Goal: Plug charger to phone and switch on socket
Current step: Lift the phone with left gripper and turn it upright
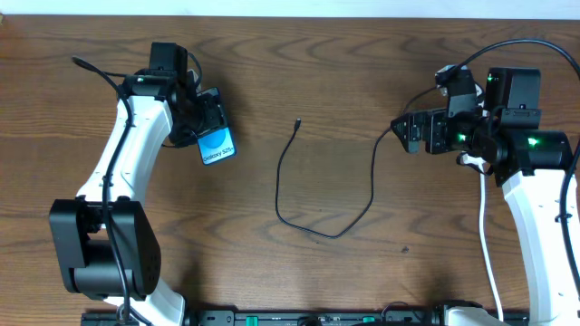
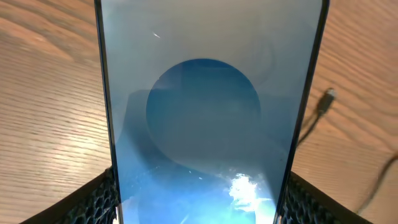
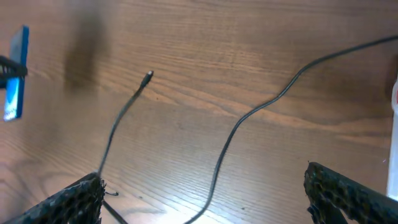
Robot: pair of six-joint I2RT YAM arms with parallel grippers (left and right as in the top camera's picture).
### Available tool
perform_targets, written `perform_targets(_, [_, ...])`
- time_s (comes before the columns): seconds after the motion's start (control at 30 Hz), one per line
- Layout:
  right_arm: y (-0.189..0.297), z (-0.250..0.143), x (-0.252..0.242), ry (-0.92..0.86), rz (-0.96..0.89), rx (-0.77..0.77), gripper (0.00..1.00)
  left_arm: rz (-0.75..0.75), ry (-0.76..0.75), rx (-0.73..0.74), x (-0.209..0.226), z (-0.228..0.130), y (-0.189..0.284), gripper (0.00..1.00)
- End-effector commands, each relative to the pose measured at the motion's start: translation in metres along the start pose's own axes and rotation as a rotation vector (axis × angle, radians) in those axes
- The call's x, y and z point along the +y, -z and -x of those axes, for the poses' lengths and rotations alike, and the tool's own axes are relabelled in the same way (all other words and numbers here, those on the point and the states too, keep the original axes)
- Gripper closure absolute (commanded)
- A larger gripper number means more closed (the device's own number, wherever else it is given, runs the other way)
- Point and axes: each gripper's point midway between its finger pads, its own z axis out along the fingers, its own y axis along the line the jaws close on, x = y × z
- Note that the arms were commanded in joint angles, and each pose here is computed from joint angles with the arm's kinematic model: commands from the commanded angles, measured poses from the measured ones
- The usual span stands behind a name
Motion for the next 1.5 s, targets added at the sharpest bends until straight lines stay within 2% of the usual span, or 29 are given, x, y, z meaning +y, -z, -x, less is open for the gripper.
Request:
perform_targets(0.0, [0.001,0.008,0.004,-0.083,0.009,-0.018,0.01,-0.095,0.020,-0.022,-0.022,0.006,0.017,0.31])
perform_targets(0.27, [0.001,0.008,0.004,-0.098,0.009,-0.019,0.02,-0.114,0.070,-0.012,-0.025,0.005,0.017,0.31])
perform_targets(0.47, [0.001,0.008,0.006,-0.117,0.016,-0.018,0.02,-0.206,0.085,0.015,-0.040,0.003,0.020,0.31])
perform_targets(0.7, [0.001,0.007,0.006,-0.130,0.016,-0.013,0.03,-0.287,0.173,0.062,-0.048,0.000,0.025,0.34])
perform_targets(0.9, [0.001,0.006,0.006,-0.131,0.016,-0.010,0.03,-0.386,0.218,0.128,-0.063,-0.007,0.032,0.34])
perform_targets(1.47, [0.001,0.006,0.005,-0.132,0.015,-0.009,0.03,-0.592,0.502,0.382,-0.101,-0.028,0.058,0.35])
